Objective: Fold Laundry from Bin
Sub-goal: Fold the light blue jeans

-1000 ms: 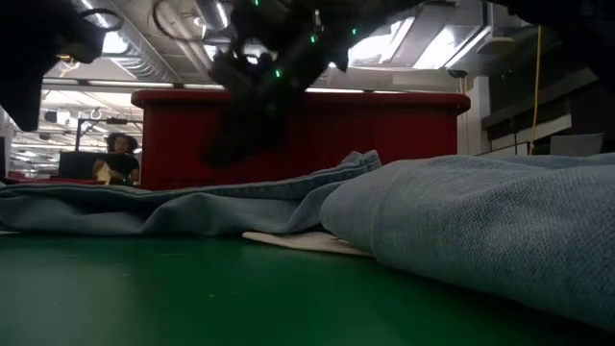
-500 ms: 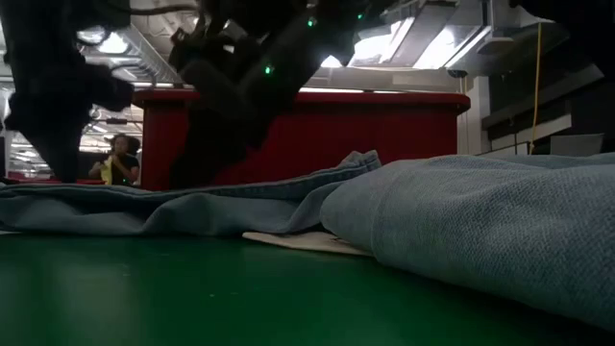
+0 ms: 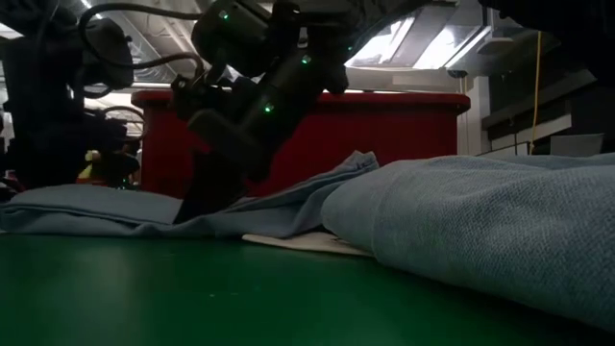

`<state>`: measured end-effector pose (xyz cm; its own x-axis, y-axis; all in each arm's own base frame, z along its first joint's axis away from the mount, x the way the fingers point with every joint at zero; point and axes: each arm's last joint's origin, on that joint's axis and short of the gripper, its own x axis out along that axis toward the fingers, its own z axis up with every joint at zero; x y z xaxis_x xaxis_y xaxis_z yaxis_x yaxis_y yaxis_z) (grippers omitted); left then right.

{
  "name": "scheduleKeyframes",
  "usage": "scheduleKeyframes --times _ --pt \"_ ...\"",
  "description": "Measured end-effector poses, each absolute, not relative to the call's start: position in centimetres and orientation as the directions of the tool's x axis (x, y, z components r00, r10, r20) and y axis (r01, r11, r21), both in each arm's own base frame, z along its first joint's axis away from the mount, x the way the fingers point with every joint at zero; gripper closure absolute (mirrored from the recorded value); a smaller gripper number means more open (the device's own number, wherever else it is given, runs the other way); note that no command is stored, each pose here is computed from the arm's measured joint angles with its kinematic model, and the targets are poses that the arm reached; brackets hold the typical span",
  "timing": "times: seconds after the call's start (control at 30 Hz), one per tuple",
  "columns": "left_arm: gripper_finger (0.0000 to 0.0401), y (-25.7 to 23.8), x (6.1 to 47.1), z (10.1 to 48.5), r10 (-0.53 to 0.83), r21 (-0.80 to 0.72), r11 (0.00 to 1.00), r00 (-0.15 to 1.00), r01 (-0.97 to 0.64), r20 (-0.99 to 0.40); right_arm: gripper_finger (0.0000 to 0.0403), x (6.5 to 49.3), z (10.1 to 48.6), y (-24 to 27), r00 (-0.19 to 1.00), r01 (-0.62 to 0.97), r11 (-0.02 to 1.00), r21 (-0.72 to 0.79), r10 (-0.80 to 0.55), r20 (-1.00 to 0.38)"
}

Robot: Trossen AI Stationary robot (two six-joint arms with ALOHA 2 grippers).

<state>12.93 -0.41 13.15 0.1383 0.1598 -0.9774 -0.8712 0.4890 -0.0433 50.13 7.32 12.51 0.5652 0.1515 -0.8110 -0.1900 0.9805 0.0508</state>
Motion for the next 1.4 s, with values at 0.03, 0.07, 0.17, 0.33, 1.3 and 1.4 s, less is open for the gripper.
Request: scheduleKeyframes --times 0.03,0.07,0.17,0.33,1.3,1.4 --pt "0.0401 -0.3 12.9 13.1 0.174 -0.032 0.492 0.135 -0.87 -0.975 0.0265 50.1 12.5 7.3 0.561 -0.2 0.979 0.05 0.156 -0.813" --pt "0.0401 -0.2 12.9 13.1 0.184 -0.025 0.496 0.132 -0.868 -0.974 0.0265 50.1 12.5 7.4 0.559 -0.214 0.976 0.045 0.16 -0.814" --pt "0.0401 0.0 12.9 13.2 0.208 -0.007 0.493 0.126 -0.87 -0.97 0.0265 49.9 12.8 7.4 0.55 -0.265 0.963 0.042 0.187 -0.814" --pt "0.0401 0.2 12.9 13.2 0.213 -0.003 0.486 0.121 -0.874 -0.97 0.0265 49.9 13.5 7.6 0.508 -0.316 0.943 0.103 0.26 -0.821" --pt "0.0401 0.1 13.1 13.1 0.176 -0.044 0.485 0.147 -0.873 -0.973 0.0265 55.1 17.4 8.2 0.898 -0.076 0.997 -0.031 0.055 -0.436" --pt "0.0401 0.1 13.2 13.1 0.174 -0.046 0.485 0.147 -0.873 -0.974 0.0265 55.2 15.1 8.7 0.878 -0.071 0.997 -0.037 0.045 -0.476"
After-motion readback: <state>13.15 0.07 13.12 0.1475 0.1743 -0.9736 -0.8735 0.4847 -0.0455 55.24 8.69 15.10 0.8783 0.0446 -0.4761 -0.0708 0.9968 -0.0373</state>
